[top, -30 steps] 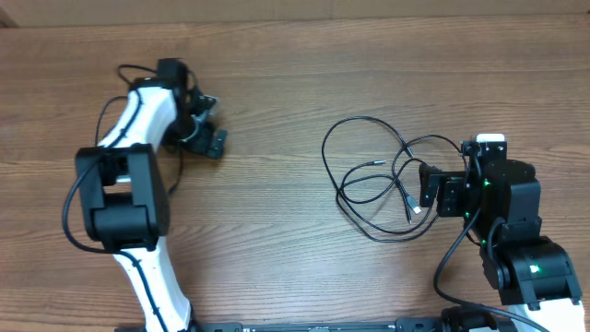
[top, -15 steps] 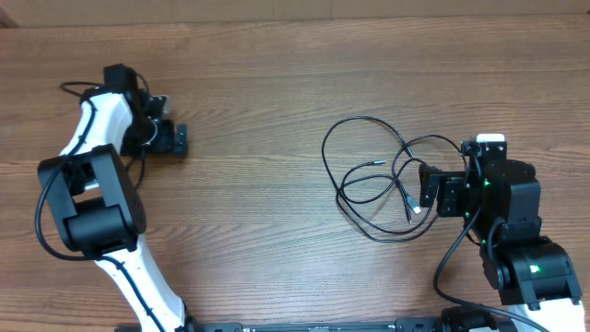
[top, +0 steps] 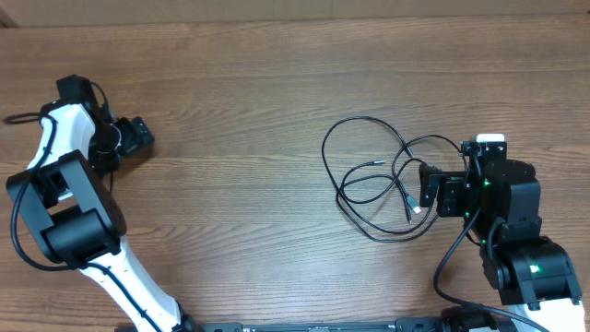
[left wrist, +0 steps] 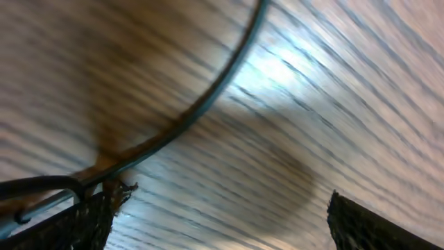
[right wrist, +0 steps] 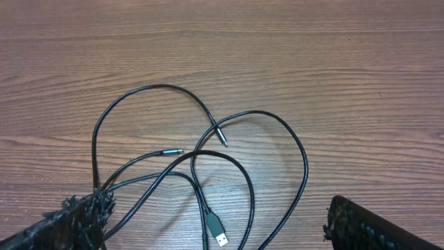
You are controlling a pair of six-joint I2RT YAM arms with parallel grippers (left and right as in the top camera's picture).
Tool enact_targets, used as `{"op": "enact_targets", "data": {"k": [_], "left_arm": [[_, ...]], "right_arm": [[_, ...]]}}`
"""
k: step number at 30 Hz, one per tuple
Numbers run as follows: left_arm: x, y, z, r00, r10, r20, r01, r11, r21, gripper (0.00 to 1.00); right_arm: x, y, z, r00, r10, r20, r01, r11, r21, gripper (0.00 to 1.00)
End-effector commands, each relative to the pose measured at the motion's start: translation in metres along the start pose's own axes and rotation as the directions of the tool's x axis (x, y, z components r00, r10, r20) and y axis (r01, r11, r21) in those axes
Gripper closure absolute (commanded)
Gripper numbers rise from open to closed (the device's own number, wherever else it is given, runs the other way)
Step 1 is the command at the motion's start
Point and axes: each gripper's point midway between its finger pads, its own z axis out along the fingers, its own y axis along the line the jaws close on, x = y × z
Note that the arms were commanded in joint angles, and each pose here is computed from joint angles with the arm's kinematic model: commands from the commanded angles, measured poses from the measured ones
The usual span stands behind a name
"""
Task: Untangle cables
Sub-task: 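Move the left gripper back toward the remaining cables on the left side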
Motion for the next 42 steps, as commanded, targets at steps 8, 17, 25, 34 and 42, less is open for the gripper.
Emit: {"op": "enact_targets", "data": {"k": [8,17,25,34,42], "left_arm": [[0.006,0.029,0.016,0.941,-0.338,-0.018,0.336,0.94,-0.052,0.0],[-0.003,0.059,0.012,0.941,-0.327,0.092,0.339,0.917,-0.209,0.0],[-0.011,0.076,0.006,0.936,-0.311,0.163,0.347,0.892,-0.289,0.0],[-0.013,0.088,0.0,0.932,-0.302,0.199,0.355,0.868,-0.348,0.0],[-0.019,0.092,-0.014,0.925,-0.292,0.243,0.365,0.859,-0.358,0.0]], "right_arm": [[-0.009,0.0,-0.005,1.0,0.011,0.026,-0.011,1.0,-0.003,0.0],[-0.007,0.002,-0.001,1.0,0.01,0.009,-0.01,1.0,-0.008,0.0],[0.002,0.004,0.015,0.998,0.006,-0.056,-0.006,1.0,-0.014,0.0],[0.0,0.004,0.018,0.999,0.005,-0.053,-0.006,1.0,-0.014,0.0],[-0.001,0.004,0.018,0.999,0.006,-0.052,-0.006,1.0,-0.014,0.0]]}}
